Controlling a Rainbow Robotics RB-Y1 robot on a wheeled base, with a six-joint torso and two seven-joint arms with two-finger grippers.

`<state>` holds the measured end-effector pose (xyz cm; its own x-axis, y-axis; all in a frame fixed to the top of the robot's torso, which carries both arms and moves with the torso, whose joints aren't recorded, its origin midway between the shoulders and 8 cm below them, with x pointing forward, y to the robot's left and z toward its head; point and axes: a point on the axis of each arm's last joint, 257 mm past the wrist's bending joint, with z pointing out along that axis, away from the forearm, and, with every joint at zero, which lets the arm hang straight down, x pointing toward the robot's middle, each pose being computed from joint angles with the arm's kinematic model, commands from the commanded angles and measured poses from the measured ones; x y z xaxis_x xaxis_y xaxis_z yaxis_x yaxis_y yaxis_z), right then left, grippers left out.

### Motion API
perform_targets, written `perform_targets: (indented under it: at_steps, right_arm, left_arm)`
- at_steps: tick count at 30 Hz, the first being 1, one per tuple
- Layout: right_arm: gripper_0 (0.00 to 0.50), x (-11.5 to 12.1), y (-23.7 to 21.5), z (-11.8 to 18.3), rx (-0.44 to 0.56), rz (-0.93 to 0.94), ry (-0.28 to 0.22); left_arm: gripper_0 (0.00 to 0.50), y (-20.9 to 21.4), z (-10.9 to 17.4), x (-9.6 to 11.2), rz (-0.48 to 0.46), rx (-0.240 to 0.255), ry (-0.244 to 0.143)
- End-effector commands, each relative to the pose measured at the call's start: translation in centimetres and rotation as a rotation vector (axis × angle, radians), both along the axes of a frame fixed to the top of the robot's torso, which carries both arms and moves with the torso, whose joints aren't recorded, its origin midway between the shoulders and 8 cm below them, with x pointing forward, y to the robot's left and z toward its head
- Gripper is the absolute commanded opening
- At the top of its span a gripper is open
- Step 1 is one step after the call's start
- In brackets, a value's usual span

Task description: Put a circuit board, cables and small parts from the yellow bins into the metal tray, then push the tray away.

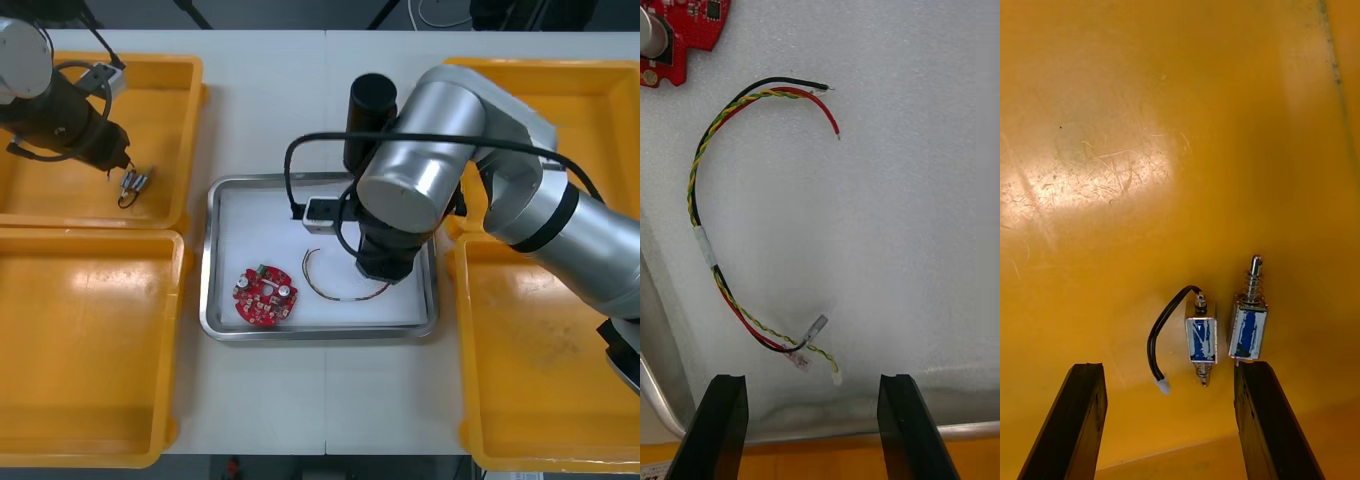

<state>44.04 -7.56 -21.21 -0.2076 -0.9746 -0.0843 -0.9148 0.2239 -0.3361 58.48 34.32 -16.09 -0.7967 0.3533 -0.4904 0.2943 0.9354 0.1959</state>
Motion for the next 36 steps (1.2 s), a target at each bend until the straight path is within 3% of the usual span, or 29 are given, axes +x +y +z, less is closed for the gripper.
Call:
perform_targets:
  at_steps: [1,19,36]
  right_arm:
    - [0.500,0.6,0.8,4.9,0.061,-0.008,-0.029]
    - [0.500,6.3,-4.9,14.1,0.320,-0.290,-0.179]
    - [0.500,9.1,-18.6,16.3,0.413,-0.717,-0.317]
  left_arm:
    - [0.500,1.5,-0.9,-0.2,-0.092,0.121,0.008]
    - [0.500,2.1,-3.6,-0.4,-0.089,0.117,0.015]
    - [0.500,2.8,-5.7,0.0,-0.074,0.121,0.013]
